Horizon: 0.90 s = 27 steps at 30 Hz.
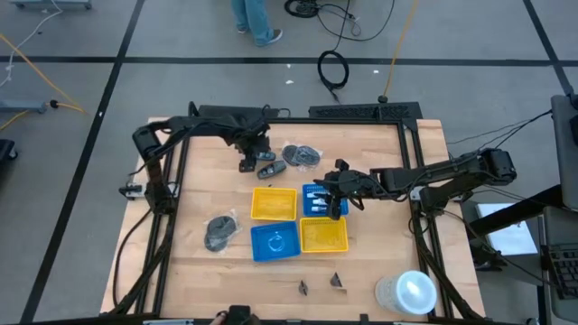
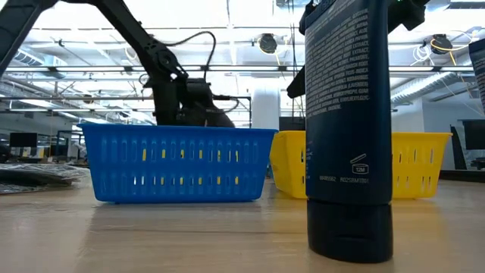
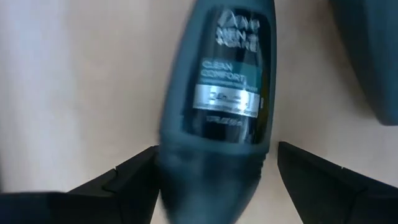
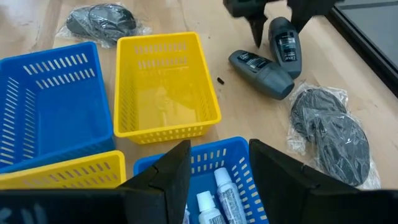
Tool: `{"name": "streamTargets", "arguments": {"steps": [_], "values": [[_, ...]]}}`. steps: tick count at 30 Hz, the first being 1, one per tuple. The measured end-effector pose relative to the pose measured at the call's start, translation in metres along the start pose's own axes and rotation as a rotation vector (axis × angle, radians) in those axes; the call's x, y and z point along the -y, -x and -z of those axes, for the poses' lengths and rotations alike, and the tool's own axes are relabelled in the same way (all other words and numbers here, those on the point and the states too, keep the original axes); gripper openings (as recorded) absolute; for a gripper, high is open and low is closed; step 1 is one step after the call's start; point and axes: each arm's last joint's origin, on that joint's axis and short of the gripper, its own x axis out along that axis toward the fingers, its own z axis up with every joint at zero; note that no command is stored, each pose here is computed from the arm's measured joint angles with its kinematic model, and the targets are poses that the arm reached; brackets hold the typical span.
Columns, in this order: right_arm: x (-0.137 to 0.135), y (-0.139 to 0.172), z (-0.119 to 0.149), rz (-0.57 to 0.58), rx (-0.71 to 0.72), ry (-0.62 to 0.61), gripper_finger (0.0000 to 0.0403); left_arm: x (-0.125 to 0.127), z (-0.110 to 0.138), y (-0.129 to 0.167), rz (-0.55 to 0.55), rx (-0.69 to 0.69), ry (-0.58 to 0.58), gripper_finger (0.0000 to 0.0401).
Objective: Pick & Place Travel size toiletries
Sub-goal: Put the top deodorant into the top left yellow bin
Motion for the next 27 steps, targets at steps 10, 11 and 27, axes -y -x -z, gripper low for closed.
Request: {"name": "streamTargets", "arguments": {"steps": [10, 11, 27], "values": [[0.0000, 0.0000, -0.0001, 0.001, 0.000, 0.002, 0.0157, 0.0010, -0.0012, -0.0074, 0.014, -0.014, -0.021, 0.0308], [0.0000, 0.0000, 0.0000, 0.001, 0.000, 0.002, 0.0157, 0.0011, -0.0013, -0.0073, 0.013, -0.013, -0.022, 0.0308], [0.0000, 0.0000, 0.0001, 0.001, -0.001, 0.006, 0.0157, 0.0015, -0.0048, -0.0087, -0.006, 0.010, -0.025, 0.0297]]}}
